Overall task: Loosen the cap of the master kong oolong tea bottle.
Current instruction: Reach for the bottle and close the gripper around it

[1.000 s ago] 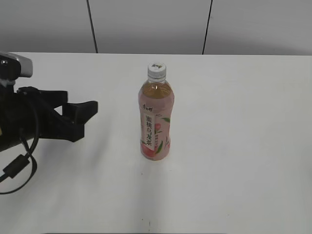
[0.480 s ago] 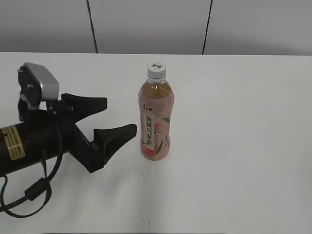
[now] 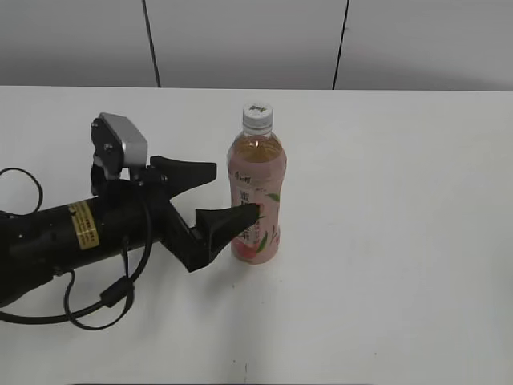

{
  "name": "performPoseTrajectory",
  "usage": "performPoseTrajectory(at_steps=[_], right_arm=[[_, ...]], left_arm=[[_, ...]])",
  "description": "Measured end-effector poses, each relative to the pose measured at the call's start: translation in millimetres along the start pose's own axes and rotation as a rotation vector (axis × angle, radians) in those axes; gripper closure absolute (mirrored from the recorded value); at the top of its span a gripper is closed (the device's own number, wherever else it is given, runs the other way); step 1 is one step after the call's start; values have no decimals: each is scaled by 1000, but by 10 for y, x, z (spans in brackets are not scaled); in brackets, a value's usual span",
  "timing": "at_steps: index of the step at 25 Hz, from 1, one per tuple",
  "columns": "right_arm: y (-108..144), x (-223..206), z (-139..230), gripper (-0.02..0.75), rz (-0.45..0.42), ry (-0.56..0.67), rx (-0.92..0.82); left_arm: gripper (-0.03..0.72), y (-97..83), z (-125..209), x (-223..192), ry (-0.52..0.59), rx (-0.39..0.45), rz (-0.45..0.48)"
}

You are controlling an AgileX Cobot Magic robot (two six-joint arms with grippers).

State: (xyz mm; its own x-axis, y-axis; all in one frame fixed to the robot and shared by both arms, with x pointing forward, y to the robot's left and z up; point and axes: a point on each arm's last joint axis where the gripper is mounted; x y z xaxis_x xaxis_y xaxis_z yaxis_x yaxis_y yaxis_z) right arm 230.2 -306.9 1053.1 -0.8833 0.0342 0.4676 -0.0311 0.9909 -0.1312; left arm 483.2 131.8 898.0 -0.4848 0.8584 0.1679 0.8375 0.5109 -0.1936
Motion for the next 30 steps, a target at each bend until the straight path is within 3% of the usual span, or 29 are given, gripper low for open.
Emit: performPoseTrajectory(at_steps=[13, 17, 21, 30], right_arm=[[0, 0, 0, 261, 0, 0, -1], [0, 0, 0, 261, 0, 0, 0], [0, 0, 0, 261, 0, 0, 0], [0, 0, 0, 261, 0, 0, 0]], left_arm=[[76, 111, 43, -460, -10, -36, 45], [154, 199, 30, -530, -31, -20, -4], [285, 218, 11, -543, -43, -11, -27], [293, 132, -10, -536, 8, -86, 62]])
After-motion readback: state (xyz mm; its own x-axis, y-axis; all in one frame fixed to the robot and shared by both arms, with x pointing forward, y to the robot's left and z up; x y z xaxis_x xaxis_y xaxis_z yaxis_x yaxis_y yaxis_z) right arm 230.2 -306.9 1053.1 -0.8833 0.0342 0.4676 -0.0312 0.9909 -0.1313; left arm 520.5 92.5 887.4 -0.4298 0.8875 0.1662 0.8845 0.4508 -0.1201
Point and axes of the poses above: a point on each arm's last joint axis where the gripper is mounted, x pointing back along that axis away from the gripper, y along the wrist's bending axis when the last joint is at zero, z = x × y, and after that the axes turned 3 degrees about x, right-handed
